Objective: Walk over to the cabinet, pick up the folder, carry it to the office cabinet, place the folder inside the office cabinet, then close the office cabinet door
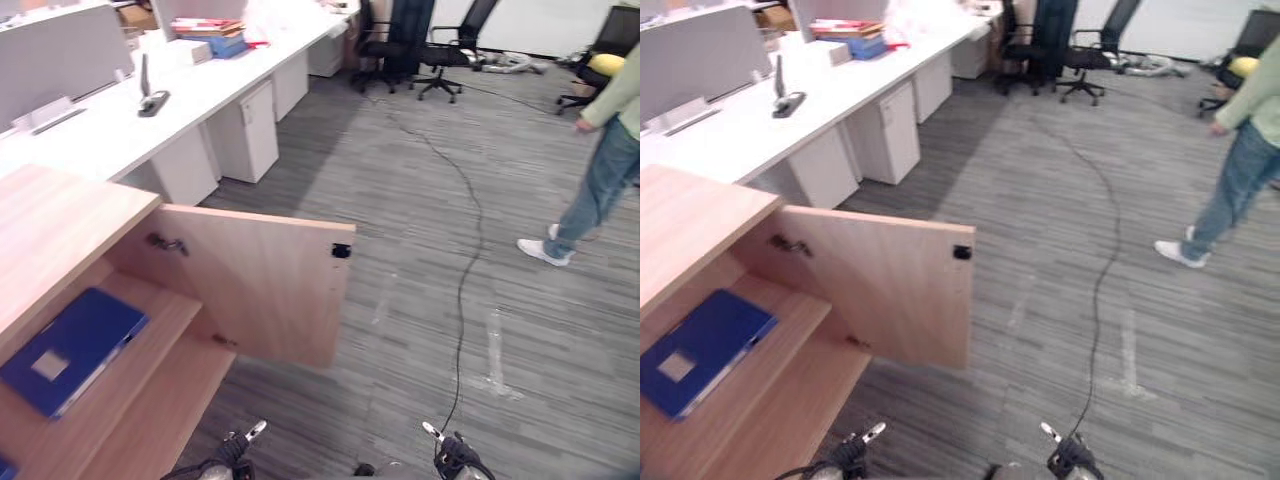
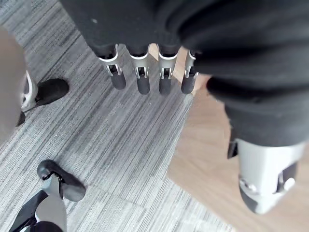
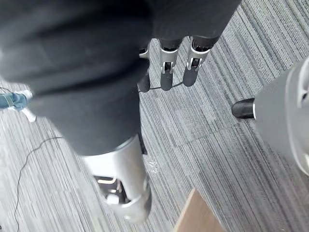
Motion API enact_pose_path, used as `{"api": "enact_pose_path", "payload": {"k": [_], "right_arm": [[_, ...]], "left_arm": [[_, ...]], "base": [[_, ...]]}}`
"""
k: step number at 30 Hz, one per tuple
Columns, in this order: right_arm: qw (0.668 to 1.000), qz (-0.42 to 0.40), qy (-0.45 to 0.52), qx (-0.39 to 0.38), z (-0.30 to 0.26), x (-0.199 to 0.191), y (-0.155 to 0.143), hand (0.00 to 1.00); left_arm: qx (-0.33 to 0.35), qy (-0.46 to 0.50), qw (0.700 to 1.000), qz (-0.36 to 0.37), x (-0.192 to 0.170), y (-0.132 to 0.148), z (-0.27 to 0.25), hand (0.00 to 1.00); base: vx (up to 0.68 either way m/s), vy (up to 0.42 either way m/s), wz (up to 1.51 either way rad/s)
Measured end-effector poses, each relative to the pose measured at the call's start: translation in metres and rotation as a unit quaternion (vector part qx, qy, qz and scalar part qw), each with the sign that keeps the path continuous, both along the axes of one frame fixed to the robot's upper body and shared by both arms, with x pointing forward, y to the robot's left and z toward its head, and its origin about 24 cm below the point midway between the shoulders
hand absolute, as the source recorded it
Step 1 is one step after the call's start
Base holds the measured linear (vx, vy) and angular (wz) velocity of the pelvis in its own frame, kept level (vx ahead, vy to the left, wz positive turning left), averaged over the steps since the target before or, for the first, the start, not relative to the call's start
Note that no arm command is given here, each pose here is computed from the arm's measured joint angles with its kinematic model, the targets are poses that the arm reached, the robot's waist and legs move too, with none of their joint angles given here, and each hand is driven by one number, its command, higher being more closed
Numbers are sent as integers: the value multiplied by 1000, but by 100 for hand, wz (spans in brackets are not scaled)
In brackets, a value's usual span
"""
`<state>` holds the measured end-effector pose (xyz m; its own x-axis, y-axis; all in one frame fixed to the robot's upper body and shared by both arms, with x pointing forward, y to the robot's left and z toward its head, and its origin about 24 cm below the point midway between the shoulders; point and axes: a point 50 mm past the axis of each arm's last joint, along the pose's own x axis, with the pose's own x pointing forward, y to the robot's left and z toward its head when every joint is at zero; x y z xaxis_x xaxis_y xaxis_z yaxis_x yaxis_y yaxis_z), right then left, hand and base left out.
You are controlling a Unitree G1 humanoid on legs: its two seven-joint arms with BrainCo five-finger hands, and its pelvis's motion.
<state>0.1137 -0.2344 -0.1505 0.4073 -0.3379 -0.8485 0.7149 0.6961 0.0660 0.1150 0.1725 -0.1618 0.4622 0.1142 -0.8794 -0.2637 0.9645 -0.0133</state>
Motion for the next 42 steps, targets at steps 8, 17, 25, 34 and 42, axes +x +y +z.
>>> {"api": "enact_pose_path", "payload": {"k": [8,17,25,34,42], "right_arm": [[989,28,-109,-93,46,68,-32,0],[935,132,-283,-168,132,178,-18,0],[880,250,-361,-182,186,235,33,0],[841,344,-351,-226,198,248,51,0],[761,489,-325,-276,196,245,76,0]], "left_arm": [[7,2,1000,-11,-1,3,0,0],[28,16,999,11,-19,21,-1,0],[29,-1,1000,8,-14,20,1,0],[29,-15,999,11,-10,21,4,0],[30,-11,999,13,-14,22,3,0]], "base": [[3,62,6],[-17,78,18],[-30,42,18],[-31,30,4],[-27,0,-6]]}}
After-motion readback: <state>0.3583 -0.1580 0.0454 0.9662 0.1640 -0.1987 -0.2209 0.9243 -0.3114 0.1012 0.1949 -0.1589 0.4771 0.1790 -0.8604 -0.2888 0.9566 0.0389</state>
